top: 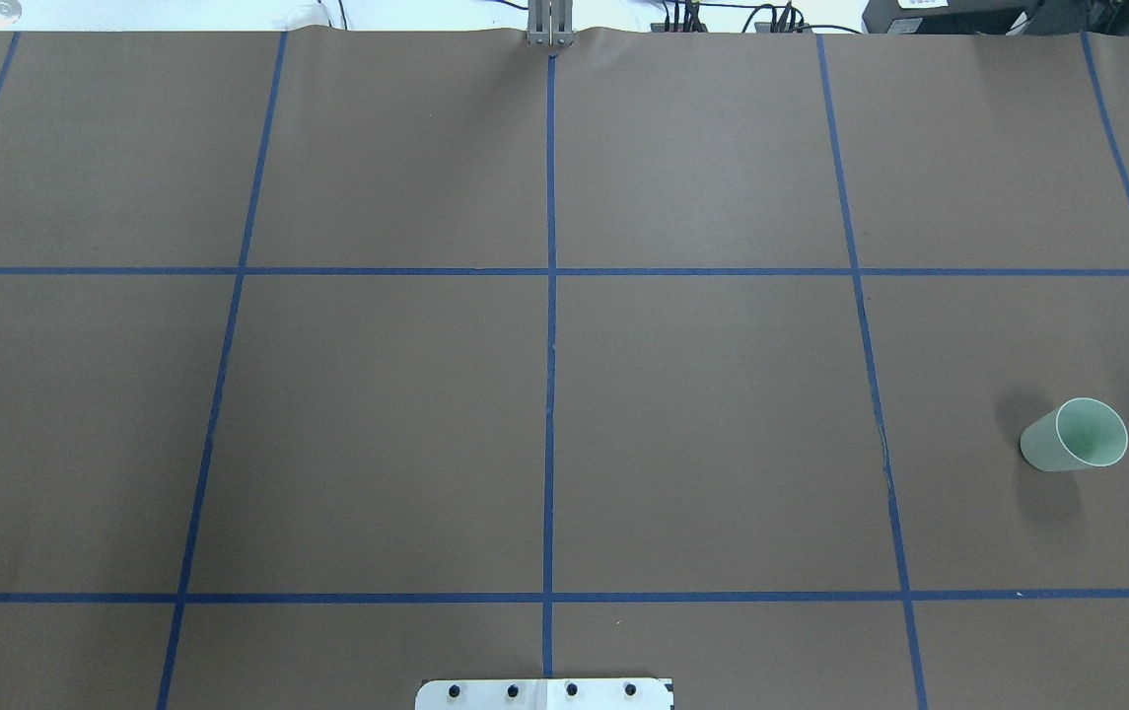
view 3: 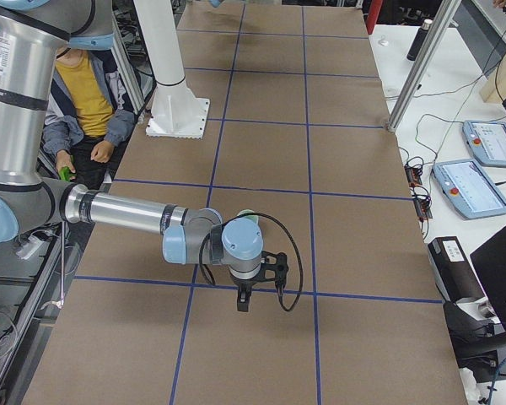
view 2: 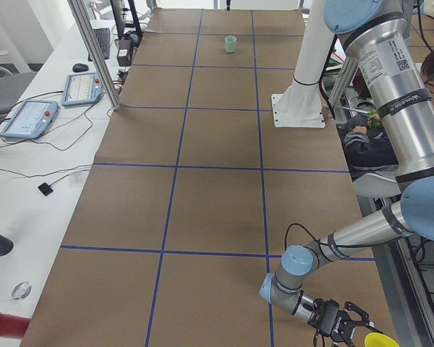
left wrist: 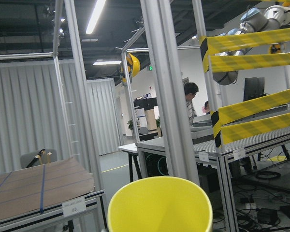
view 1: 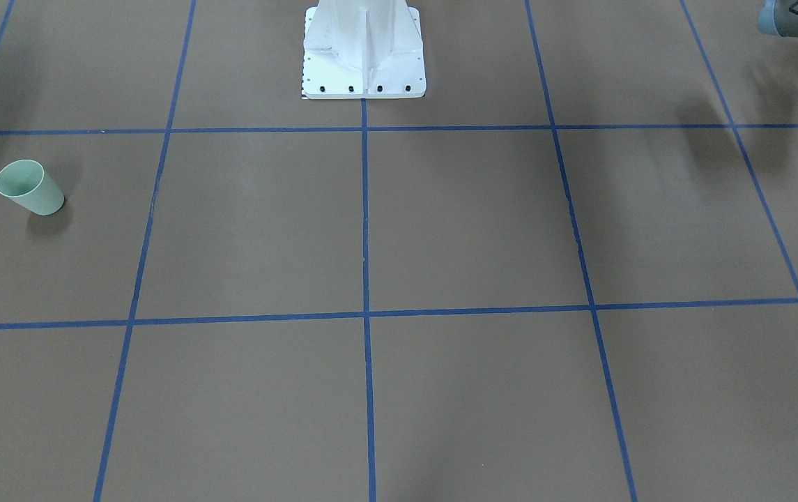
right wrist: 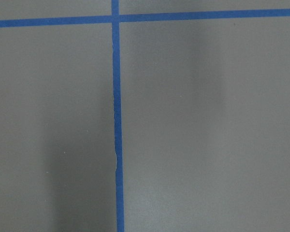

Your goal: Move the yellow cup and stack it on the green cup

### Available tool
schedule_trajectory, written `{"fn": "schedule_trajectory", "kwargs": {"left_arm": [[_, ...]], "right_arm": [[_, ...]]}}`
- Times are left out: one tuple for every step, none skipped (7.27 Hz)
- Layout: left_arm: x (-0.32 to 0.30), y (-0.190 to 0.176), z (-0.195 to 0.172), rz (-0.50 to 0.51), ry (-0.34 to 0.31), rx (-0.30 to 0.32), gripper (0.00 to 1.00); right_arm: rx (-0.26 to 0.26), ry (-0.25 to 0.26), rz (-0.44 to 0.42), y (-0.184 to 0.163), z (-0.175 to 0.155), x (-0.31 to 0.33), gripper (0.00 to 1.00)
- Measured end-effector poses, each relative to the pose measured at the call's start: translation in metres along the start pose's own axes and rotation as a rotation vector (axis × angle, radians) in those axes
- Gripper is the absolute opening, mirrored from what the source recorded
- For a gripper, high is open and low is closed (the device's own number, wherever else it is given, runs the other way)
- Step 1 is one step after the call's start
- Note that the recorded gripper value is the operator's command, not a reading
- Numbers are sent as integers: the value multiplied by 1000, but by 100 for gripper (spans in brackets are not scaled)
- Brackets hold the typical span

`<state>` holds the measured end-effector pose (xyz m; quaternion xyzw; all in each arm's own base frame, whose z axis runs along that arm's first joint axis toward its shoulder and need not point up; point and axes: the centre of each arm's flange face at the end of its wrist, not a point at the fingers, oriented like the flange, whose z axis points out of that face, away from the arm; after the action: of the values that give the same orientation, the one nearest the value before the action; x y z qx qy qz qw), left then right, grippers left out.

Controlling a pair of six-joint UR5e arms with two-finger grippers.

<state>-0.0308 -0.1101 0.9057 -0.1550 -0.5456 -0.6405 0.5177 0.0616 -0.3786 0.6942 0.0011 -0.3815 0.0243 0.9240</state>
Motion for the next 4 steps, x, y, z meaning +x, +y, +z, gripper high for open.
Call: {"fn": "schedule_trajectory", "kwargs": {"left_arm": [[-8, -19, 1, 30, 87, 24, 12], [-11, -35, -1, 56, 196, 48, 9], [-9, -44, -6, 79, 304, 74, 8], [-3, -48, -16, 93, 417, 94, 8]], "right_arm": [[0, 0, 2, 0, 0, 0, 100], [-1, 0, 4, 0, 0, 0, 100], [-1, 0, 6, 0, 1, 1, 100], [-2, 0, 7, 0, 1, 1, 100]]}}
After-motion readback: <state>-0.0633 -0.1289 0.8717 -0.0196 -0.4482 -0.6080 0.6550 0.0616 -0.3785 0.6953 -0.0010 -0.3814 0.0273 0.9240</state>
